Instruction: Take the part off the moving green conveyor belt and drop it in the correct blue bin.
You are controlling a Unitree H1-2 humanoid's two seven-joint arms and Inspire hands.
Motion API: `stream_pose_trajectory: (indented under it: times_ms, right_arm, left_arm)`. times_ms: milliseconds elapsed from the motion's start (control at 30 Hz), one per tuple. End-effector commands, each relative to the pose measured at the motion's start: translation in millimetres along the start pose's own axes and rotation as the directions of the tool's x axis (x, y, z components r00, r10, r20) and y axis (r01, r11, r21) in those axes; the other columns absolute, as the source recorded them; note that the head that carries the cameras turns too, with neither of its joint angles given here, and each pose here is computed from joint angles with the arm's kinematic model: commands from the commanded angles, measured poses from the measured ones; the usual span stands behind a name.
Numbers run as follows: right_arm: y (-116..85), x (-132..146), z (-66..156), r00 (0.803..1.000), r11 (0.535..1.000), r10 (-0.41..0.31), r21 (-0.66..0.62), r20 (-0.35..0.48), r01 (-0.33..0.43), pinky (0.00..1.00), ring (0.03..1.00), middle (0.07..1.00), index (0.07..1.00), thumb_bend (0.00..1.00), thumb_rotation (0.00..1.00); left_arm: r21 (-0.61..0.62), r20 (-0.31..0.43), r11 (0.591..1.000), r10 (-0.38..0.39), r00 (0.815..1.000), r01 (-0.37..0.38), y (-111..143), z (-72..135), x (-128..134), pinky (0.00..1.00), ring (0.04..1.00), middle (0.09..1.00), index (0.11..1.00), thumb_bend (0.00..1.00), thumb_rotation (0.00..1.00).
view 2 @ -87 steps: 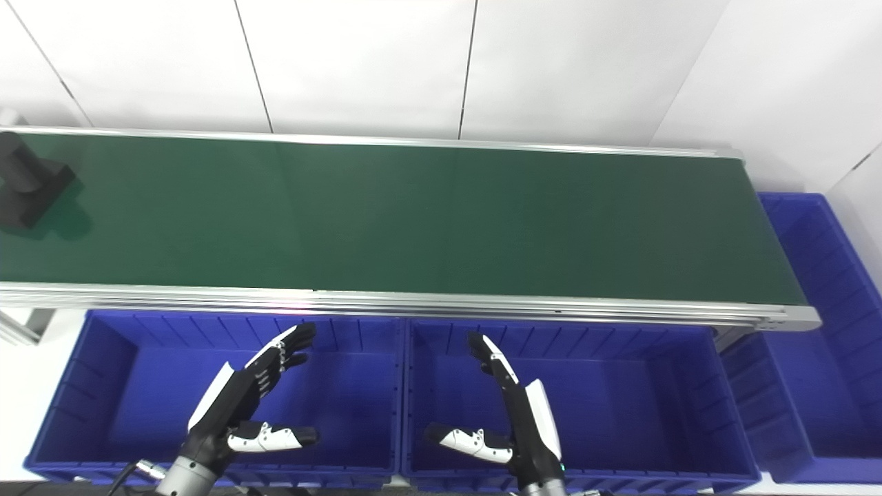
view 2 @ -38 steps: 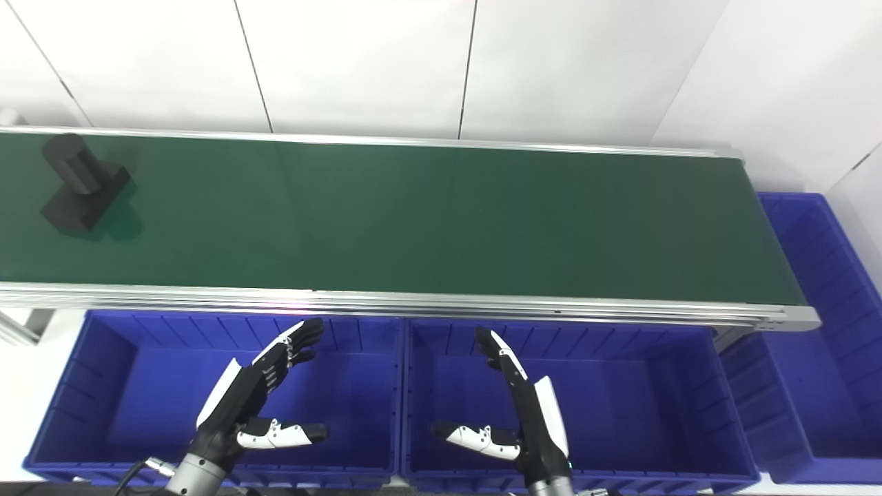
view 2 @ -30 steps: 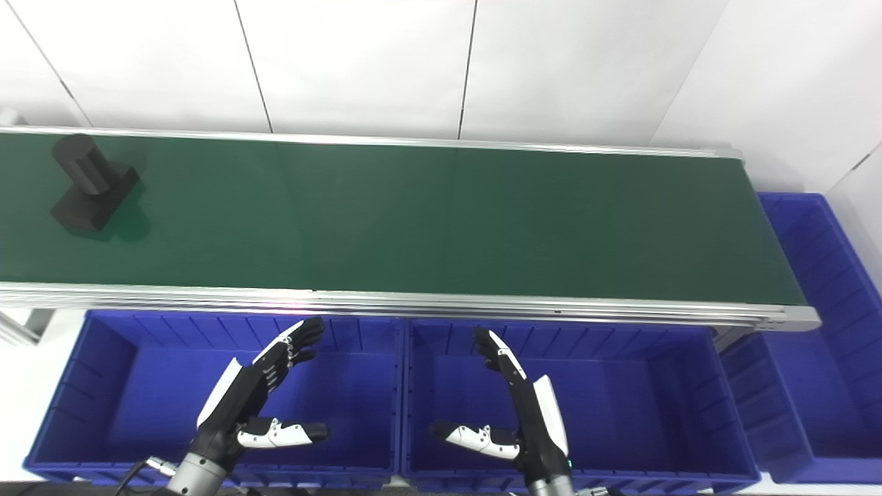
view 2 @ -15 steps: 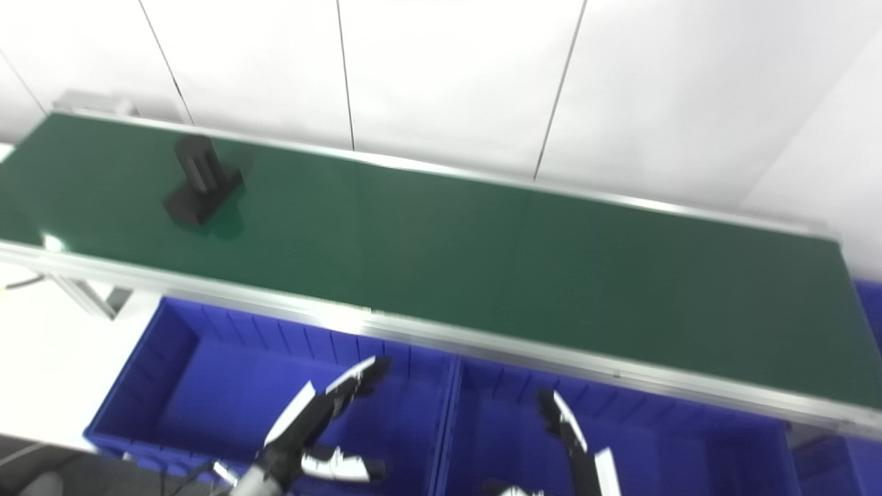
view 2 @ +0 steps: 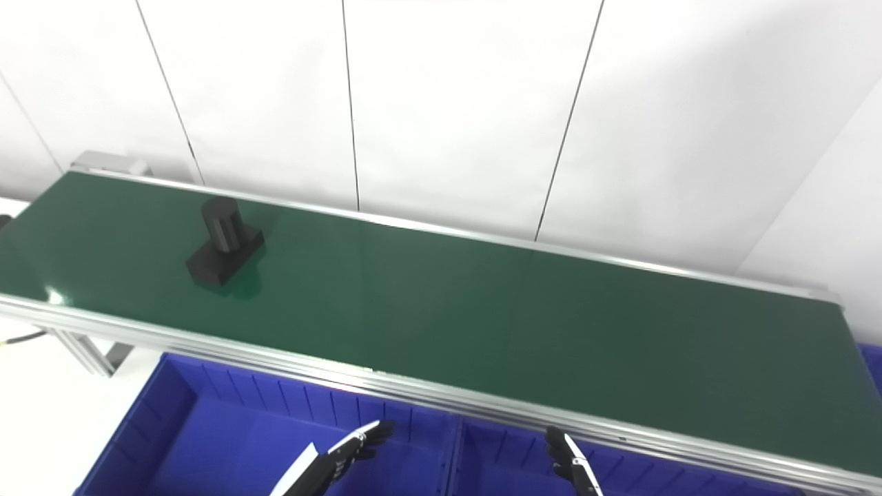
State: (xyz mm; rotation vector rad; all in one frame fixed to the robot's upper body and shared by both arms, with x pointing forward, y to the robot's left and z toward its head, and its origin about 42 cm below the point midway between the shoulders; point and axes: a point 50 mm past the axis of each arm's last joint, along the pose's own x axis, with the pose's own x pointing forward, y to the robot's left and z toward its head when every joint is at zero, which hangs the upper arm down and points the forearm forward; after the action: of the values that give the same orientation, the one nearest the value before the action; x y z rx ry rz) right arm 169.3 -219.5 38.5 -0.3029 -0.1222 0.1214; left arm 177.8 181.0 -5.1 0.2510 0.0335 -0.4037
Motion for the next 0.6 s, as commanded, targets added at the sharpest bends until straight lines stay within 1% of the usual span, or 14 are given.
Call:
stream_pose_trajectory:
  times_ms: [0, 100, 133, 200, 267, 333, 367, 433, 500, 567]
  right_arm:
    - [-8.0, 12.3, 17.7, 0.994, 1.0, -0.019, 0.021, 0.107, 0.017, 0.83, 0.864, 0.889, 0.892, 0.88, 0.36]
    - [-12.0, 18.9, 27.0, 0.989, 0.999, -0.026, 0.038, 0.143, 0.021, 0.84, 0.869, 0.891, 0.896, 0.9, 0.36]
    - [-13.9, 22.6, 31.2, 0.986, 0.999, -0.036, 0.024, 0.164, 0.032, 0.84, 0.871, 0.892, 0.897, 0.9, 0.36]
    - [-16.5, 29.1, 38.0, 0.979, 0.999, -0.05, 0.012, 0.197, 0.048, 0.8, 0.849, 0.873, 0.879, 0.93, 0.42]
    - [-18.8, 36.6, 45.2, 0.971, 0.998, -0.061, 0.01, 0.23, 0.061, 0.79, 0.843, 0.869, 0.873, 0.94, 0.42]
    - [-20.7, 42.6, 50.4, 0.964, 0.997, -0.074, 0.004, 0.256, 0.076, 0.74, 0.811, 0.846, 0.853, 0.96, 0.44]
    - [-21.4, 46.4, 53.8, 0.96, 0.997, -0.076, 0.012, 0.268, 0.075, 0.74, 0.811, 0.846, 0.853, 0.96, 0.44]
    - [-23.6, 54.2, 60.4, 0.954, 0.998, -0.062, 0.014, 0.292, 0.061, 0.77, 0.834, 0.86, 0.865, 0.97, 0.46]
    - [-26.1, 61.6, 66.8, 0.948, 0.999, -0.041, 0.008, 0.317, 0.04, 0.8, 0.865, 0.878, 0.877, 0.95, 0.45]
    - [-28.9, 68.4, 72.7, 0.94, 0.999, -0.029, -0.011, 0.339, 0.035, 0.8, 0.872, 0.889, 0.888, 0.93, 0.45]
  left_arm:
    - [0.012, 0.059, 1.0, 0.018, 0.998, -0.018, 5.1, 7.9, 8.7, 0.89, 0.918, 0.913, 0.894, 0.95, 0.42]
    - [0.019, 0.061, 1.0, 0.018, 0.998, -0.02, 4.3, 7.8, 10.6, 0.88, 0.915, 0.909, 0.891, 0.95, 0.42]
    - [0.022, 0.061, 1.0, 0.018, 0.998, -0.019, 3.9, 7.6, 11.2, 0.88, 0.914, 0.908, 0.89, 0.96, 0.42]
    - [0.027, 0.062, 0.999, 0.018, 0.998, -0.02, 3.3, 7.2, 12.2, 0.88, 0.909, 0.904, 0.887, 0.95, 0.41]
    - [0.031, 0.064, 0.999, 0.019, 0.998, -0.021, 2.8, 7.2, 13.2, 0.86, 0.903, 0.9, 0.884, 0.95, 0.41]
    - [0.033, 0.066, 0.999, 0.019, 0.998, -0.021, 2.4, 7.5, 14.0, 0.86, 0.899, 0.897, 0.882, 0.95, 0.4]
    - [0.034, 0.068, 0.999, 0.018, 0.998, -0.02, 2.4, 7.7, 14.2, 0.86, 0.899, 0.897, 0.882, 0.95, 0.4]
    - [0.036, 0.07, 0.999, 0.015, 0.997, -0.018, 2.5, 8.0, 13.9, 0.86, 0.898, 0.898, 0.883, 0.94, 0.39]
    - [0.037, 0.072, 0.999, 0.015, 0.997, -0.017, 2.7, 8.3, 13.2, 0.86, 0.897, 0.897, 0.882, 0.94, 0.39]
    - [0.037, 0.072, 0.999, 0.013, 0.997, -0.015, 2.9, 8.4, 12.2, 0.86, 0.902, 0.9, 0.884, 0.94, 0.38]
